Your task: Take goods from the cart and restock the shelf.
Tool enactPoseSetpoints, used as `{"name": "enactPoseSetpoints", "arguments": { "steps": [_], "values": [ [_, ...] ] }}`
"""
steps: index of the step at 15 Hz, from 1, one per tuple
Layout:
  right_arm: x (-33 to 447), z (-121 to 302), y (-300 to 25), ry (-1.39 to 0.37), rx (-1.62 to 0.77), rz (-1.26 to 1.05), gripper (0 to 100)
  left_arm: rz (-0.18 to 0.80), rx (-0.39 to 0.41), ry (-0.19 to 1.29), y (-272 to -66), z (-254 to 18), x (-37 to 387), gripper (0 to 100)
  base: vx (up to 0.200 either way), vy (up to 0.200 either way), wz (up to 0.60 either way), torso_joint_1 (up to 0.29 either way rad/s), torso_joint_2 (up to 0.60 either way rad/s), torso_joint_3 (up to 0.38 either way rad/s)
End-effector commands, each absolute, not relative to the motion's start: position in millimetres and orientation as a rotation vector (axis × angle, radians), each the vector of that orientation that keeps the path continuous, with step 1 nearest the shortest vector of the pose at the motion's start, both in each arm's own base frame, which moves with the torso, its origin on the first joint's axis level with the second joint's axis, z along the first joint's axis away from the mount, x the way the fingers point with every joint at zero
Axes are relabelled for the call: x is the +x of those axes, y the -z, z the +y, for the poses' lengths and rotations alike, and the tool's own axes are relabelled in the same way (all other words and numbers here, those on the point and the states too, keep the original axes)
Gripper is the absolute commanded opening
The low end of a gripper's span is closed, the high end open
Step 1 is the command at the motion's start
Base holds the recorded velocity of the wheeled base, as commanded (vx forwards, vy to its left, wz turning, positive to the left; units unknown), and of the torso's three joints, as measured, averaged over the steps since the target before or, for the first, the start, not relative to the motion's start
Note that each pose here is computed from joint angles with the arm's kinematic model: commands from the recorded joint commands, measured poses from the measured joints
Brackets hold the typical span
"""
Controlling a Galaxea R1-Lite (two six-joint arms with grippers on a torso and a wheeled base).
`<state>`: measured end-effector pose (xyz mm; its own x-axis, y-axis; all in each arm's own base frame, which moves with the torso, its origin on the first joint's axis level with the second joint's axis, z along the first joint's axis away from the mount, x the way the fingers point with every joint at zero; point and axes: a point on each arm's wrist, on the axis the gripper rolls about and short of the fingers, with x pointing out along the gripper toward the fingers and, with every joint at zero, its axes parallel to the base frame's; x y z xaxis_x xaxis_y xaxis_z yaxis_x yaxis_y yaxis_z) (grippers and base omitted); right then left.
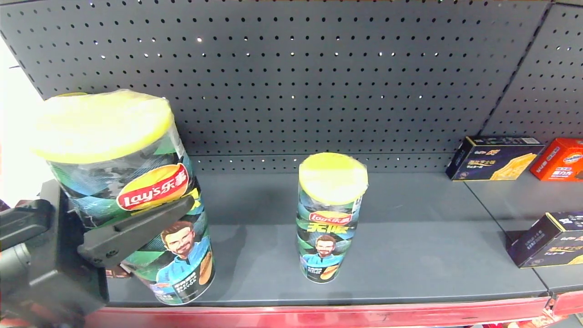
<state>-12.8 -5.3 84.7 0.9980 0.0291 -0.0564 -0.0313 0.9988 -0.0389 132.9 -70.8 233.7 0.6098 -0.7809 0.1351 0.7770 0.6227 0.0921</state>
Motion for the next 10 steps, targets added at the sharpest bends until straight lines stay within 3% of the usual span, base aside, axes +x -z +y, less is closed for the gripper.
{"name": "enactPoseSetpoints", "arguments": {
  "steps": [1,3,10],
  "values": [
    [-14.6,-5.2,-83.7,-0.050,-0.048,0.031,100,-0.176,0.025,0.901,-235.3,-70.6,132.2,0,0.000,0.000,0.00,0.000,0.00,0.000],
    [-15.3,-1.0,-82.3,-0.239,-0.079,0.037,100,-0.167,0.026,0.917,-233.3,-71.2,132.8,0,0.000,0.000,0.00,0.000,0.00,0.000],
    [-15.4,-2.6,-77.4,-0.171,-0.003,0.097,100,-0.167,0.019,0.927,-239.5,-73.7,136.0,0,0.000,0.000,0.00,0.000,0.00,0.000]
  ]
}}
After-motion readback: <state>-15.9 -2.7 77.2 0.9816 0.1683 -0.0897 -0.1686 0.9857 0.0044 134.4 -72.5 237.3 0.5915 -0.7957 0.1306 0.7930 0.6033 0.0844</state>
